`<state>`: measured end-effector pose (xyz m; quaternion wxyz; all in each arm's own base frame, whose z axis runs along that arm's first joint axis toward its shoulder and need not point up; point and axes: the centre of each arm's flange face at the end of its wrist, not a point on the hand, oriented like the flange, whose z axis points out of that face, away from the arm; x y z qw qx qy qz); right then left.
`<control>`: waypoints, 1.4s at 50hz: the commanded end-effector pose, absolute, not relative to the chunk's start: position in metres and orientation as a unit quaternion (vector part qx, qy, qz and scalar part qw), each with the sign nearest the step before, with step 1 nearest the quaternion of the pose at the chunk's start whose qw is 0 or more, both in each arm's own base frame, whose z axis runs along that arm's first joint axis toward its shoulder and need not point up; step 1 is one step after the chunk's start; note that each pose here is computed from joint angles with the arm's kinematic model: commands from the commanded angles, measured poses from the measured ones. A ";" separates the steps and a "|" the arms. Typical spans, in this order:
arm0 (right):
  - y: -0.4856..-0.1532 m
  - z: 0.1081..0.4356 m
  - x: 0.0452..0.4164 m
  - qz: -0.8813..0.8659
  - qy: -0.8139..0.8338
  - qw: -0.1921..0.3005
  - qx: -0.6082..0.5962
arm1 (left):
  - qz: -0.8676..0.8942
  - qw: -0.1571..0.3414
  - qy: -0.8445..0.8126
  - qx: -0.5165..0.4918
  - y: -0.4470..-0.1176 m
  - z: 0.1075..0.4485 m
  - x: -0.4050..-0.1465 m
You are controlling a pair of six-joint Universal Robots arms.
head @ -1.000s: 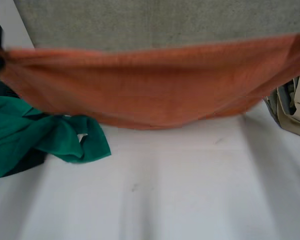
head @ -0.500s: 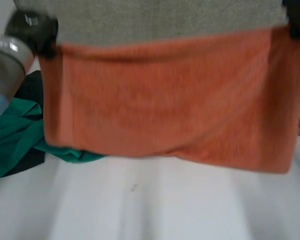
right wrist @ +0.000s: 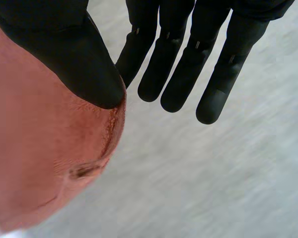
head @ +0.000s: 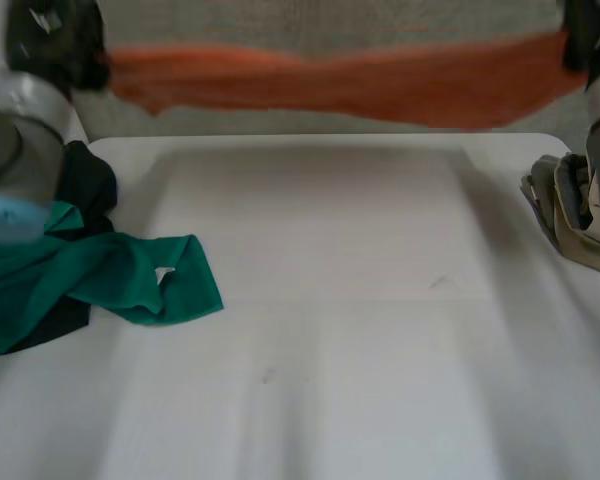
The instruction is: Fold the laundry.
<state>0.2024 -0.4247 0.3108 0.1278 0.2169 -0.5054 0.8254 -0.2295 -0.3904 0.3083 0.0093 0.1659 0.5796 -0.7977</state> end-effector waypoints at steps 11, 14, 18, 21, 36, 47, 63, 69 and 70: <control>-0.355 0.191 0.171 0.552 -0.738 0.113 0.371 | -0.565 0.065 0.754 0.329 -0.293 0.177 -0.207; -0.325 0.193 0.155 0.471 -0.775 0.116 0.406 | -0.513 0.079 0.774 0.362 -0.261 0.185 -0.195; -0.292 0.198 0.132 0.373 -0.789 0.127 0.471 | -0.440 0.087 0.797 0.405 -0.223 0.194 -0.183; -0.285 0.201 0.130 0.367 -0.762 0.138 0.515 | -0.402 0.082 0.804 0.429 -0.204 0.202 -0.179; -0.371 0.195 0.173 0.568 -0.701 0.161 0.400 | -0.560 0.106 0.734 0.369 -0.307 0.209 -0.219; -0.433 0.153 0.213 0.668 -0.622 0.186 0.364 | -0.609 0.136 0.705 0.337 -0.381 0.183 -0.255; -0.474 0.134 0.248 0.736 -0.573 0.187 0.308 | -0.643 0.156 0.676 0.324 -0.407 0.173 -0.289; -0.465 0.163 0.240 0.726 -0.600 0.164 0.293 | -0.672 0.145 0.661 0.301 -0.394 0.197 -0.291; -0.460 0.177 0.234 0.721 -0.615 0.149 0.283 | -0.678 0.142 0.657 0.296 -0.389 0.205 -0.290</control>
